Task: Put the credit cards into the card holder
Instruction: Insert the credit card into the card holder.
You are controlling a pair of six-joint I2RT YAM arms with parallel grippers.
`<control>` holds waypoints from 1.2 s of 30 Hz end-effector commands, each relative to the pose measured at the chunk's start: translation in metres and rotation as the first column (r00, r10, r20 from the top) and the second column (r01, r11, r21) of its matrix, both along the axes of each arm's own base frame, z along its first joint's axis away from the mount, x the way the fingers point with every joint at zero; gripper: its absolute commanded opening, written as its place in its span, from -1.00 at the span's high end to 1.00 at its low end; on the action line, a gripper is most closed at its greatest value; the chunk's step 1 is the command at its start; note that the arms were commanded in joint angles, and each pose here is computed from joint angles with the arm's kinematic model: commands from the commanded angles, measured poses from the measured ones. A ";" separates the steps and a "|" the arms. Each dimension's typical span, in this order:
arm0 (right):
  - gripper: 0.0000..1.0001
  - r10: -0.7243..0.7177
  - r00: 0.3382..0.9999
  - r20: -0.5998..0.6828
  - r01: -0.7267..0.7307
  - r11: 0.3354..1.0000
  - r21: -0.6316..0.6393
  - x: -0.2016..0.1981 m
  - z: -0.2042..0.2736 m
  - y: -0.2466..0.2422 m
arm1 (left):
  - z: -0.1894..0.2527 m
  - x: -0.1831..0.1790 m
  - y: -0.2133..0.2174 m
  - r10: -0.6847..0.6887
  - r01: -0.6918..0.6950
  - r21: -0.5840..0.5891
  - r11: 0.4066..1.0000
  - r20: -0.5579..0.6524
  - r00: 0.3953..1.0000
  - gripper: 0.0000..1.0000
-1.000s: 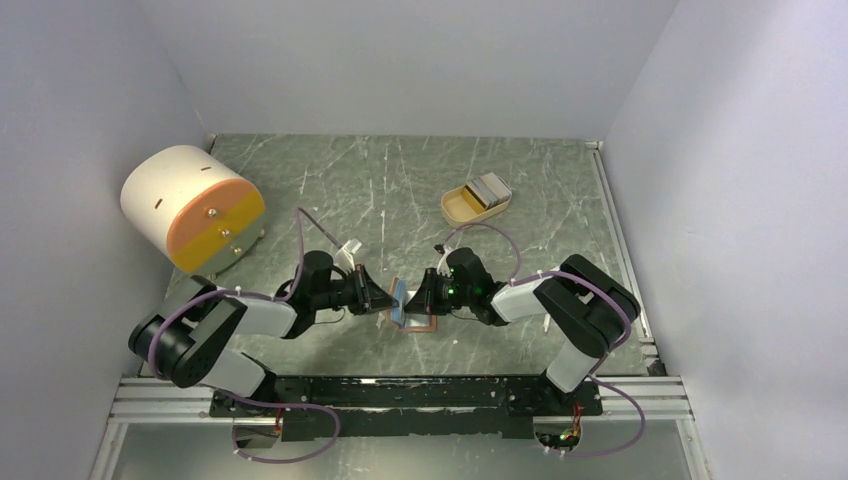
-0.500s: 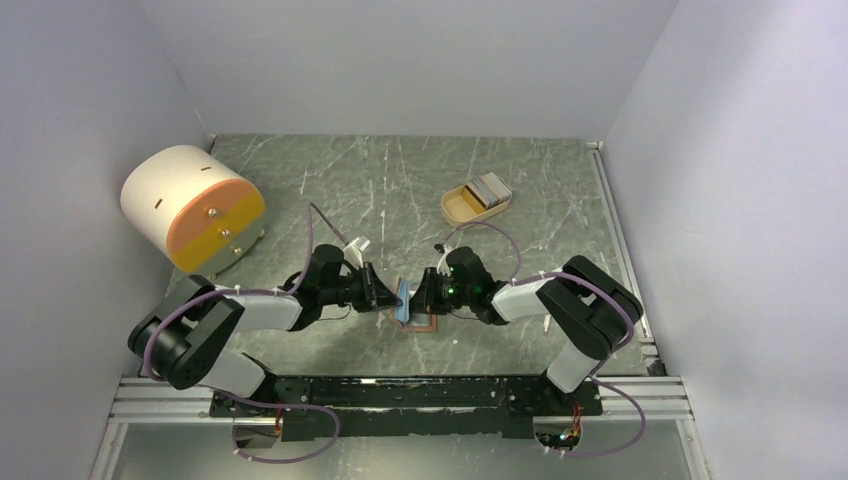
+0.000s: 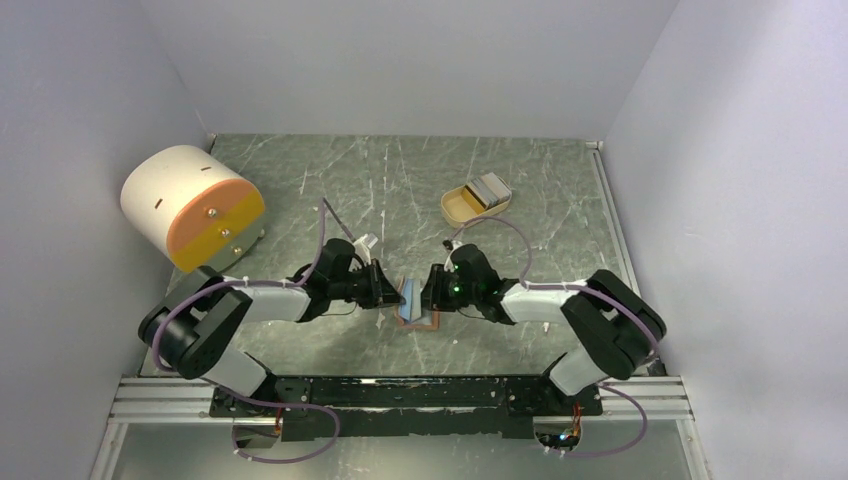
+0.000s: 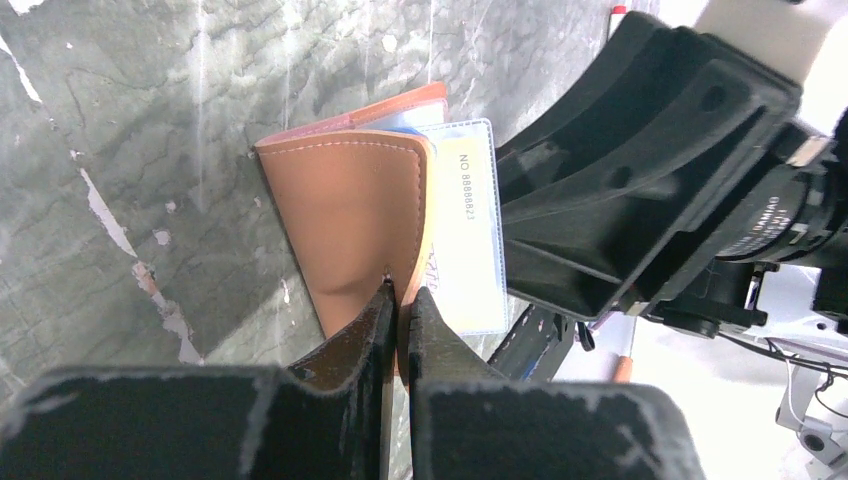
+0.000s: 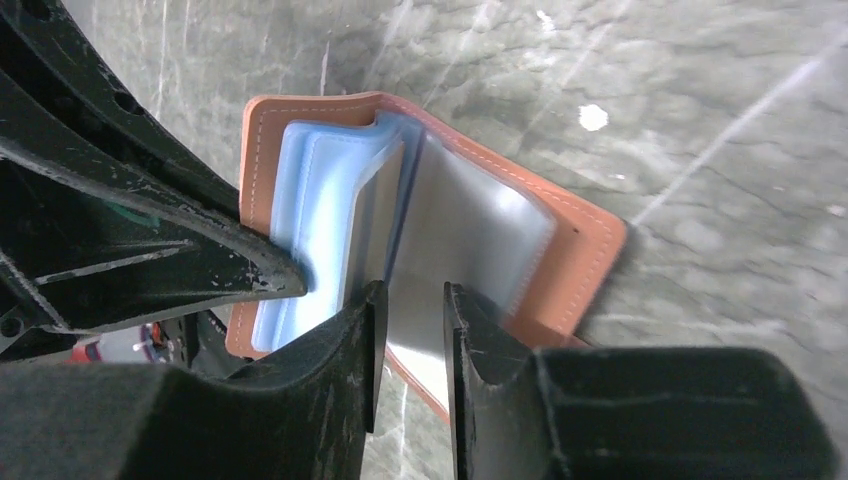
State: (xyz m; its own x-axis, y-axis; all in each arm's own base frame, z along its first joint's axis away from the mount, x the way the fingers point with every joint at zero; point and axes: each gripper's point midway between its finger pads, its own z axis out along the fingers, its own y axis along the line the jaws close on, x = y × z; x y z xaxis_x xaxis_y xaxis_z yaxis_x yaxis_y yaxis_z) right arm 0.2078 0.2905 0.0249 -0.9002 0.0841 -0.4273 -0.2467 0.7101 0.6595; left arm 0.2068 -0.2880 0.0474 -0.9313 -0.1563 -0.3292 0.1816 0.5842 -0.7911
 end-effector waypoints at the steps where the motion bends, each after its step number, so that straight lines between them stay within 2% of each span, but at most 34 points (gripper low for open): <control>1: 0.35 -0.059 0.998 0.020 0.061 0.992 -0.109 0.003 -0.002 -0.030 | -0.043 -0.006 0.022 0.046 -0.036 0.180 0.983 -0.053 0.998 0.82; 8: 0.22 -0.119 0.986 0.118 0.135 0.981 -0.139 0.015 0.035 -0.050 | -0.038 -0.004 0.020 0.049 -0.040 0.172 0.984 -0.050 0.998 0.82; 13: 0.22 -0.096 0.982 0.161 0.108 0.992 -0.070 0.018 0.058 -0.038 | -0.023 -0.003 0.017 0.066 -0.060 0.134 0.989 -0.045 0.997 0.82; 16: 0.30 -0.074 0.983 0.168 0.082 0.996 -0.040 0.020 0.064 -0.028 | -0.015 -0.002 0.017 0.073 -0.069 0.114 0.991 -0.034 0.997 0.82; 22: 0.43 -0.011 0.987 0.162 0.017 0.999 -0.035 0.026 0.056 -0.007 | -0.004 -0.002 0.021 0.091 -0.089 0.099 0.991 -0.015 0.996 0.82; 26: 0.45 0.025 0.992 0.125 -0.015 0.997 -0.073 0.025 0.036 0.001 | -0.006 0.002 0.030 0.107 -0.103 0.137 0.985 -0.025 0.994 0.71; 32: 0.46 0.038 0.998 0.058 -0.029 0.989 -0.145 0.019 0.000 -0.004 | -0.007 0.003 0.038 0.123 -0.118 0.121 0.986 -0.036 0.992 0.54; 36: 0.45 0.043 0.997 0.065 -0.032 0.987 -0.156 0.021 0.004 -0.004 | -0.001 0.003 0.036 0.112 -0.110 0.085 0.990 -0.025 0.993 0.41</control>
State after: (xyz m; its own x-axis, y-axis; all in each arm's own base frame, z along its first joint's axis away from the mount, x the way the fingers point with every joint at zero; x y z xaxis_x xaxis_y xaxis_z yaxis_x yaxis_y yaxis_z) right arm 0.2251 0.2840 0.0238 -0.8826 0.0020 -0.4701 -0.2861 0.7912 0.5406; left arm 0.2126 -0.2531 0.0409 -0.9210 -0.2385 -0.3080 0.0664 0.6830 -0.7274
